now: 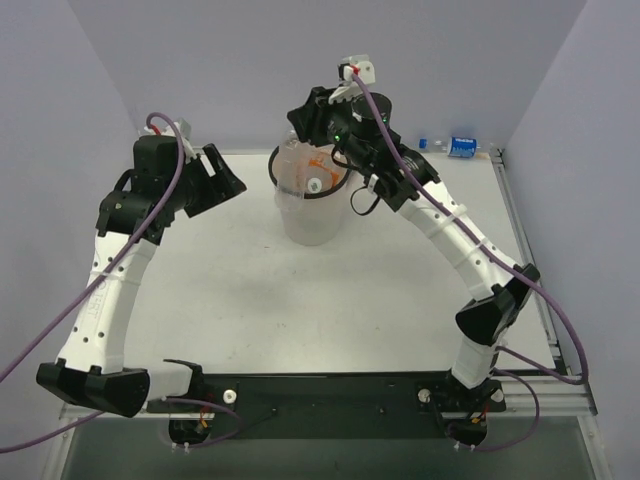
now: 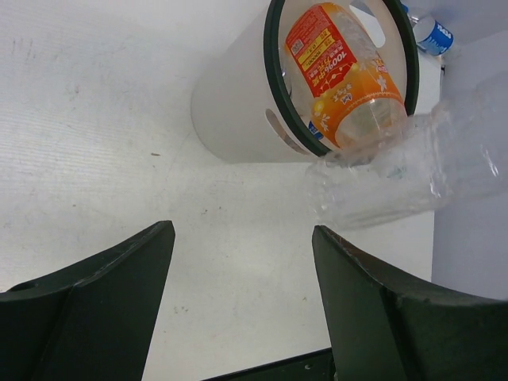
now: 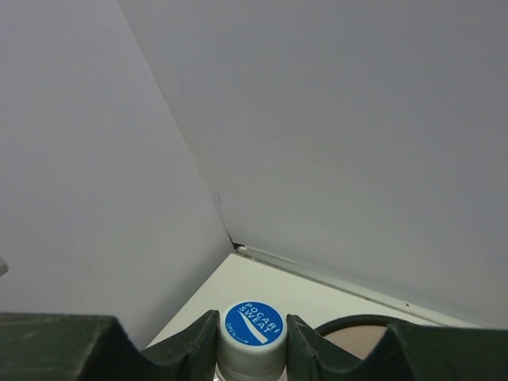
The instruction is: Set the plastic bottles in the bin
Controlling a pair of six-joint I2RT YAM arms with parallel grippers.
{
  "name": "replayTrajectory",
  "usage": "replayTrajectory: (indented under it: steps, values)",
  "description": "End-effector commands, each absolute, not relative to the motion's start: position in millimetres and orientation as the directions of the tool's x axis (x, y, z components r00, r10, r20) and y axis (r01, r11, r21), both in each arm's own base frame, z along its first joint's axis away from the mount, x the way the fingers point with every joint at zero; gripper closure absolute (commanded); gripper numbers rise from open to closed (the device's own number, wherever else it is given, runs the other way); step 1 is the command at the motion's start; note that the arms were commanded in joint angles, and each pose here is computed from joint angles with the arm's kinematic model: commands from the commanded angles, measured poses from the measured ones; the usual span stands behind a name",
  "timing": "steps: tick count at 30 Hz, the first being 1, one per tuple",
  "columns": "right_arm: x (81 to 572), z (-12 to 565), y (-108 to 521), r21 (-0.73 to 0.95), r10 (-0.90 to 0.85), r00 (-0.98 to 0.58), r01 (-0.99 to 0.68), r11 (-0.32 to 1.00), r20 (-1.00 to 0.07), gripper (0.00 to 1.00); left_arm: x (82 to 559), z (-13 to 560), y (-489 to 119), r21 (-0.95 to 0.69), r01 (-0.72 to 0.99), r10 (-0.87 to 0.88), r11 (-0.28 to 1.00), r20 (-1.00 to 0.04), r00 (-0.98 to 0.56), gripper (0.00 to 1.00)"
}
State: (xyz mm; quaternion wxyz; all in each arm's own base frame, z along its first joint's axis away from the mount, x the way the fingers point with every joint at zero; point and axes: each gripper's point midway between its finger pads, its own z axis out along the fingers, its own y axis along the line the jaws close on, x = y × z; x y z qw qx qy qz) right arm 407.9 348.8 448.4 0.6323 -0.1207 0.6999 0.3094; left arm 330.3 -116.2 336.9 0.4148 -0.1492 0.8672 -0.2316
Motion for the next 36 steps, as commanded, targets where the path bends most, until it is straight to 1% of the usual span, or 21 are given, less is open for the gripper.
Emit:
replayTrajectory:
  steps: [1,5,12,22,23,24,29,36]
  values:
    - [418.7,519.1,355.8,0.283,0.367,0.018,-0.601,0.747,-0.93,0.88,317.1,353.9,-109.5,-0.534,-0.063,-0.466,0.843,-0.668,-0.58,0.19]
    - [435.9,527.6,359.2,0.253,0.37,0.093,-0.576,0.777,-0.924,0.89,312.7,353.0,-106.3,-0.539,-0.075,-0.479,0.839,-0.665,-0.573,0.19]
    - [468.4,513.3,362.2,0.189,0.322,0.176,-0.524,0.831,-0.93,0.9,310.3,349.8,-109.2,-0.558,-0.079,-0.494,0.826,-0.649,-0.579,0.19]
    - [491.9,474.6,369.1,0.009,0.148,0.223,-0.526,0.851,-0.963,0.91,315.0,345.7,-110.6,-0.559,-0.083,-0.494,0.825,-0.642,-0.586,0.19]
    - [494.2,468.1,368.0,-0.003,0.13,0.219,-0.521,0.854,-0.967,0.92,314.9,346.2,-111.1,-0.561,-0.081,-0.495,0.824,-0.643,-0.585,0.19]
    - [490.7,464.2,374.0,-0.033,0.11,0.224,-0.552,0.833,-0.968,0.92,314.9,343.8,-110.9,-0.56,-0.085,-0.495,0.824,-0.64,-0.588,0.19]
    - [490.5,436.3,382.5,-0.079,0.044,0.199,-0.57,0.818,-0.979,0.92,317.2,341.8,-112.5,-0.564,-0.083,-0.496,0.821,-0.636,-0.591,0.19]
    - [488.5,391.2,394.6,-0.046,0.021,0.106,-0.593,0.804,-0.994,0.91,319.0,341.7,-114.3,-0.563,-0.073,-0.489,0.823,-0.638,-0.594,0.19]
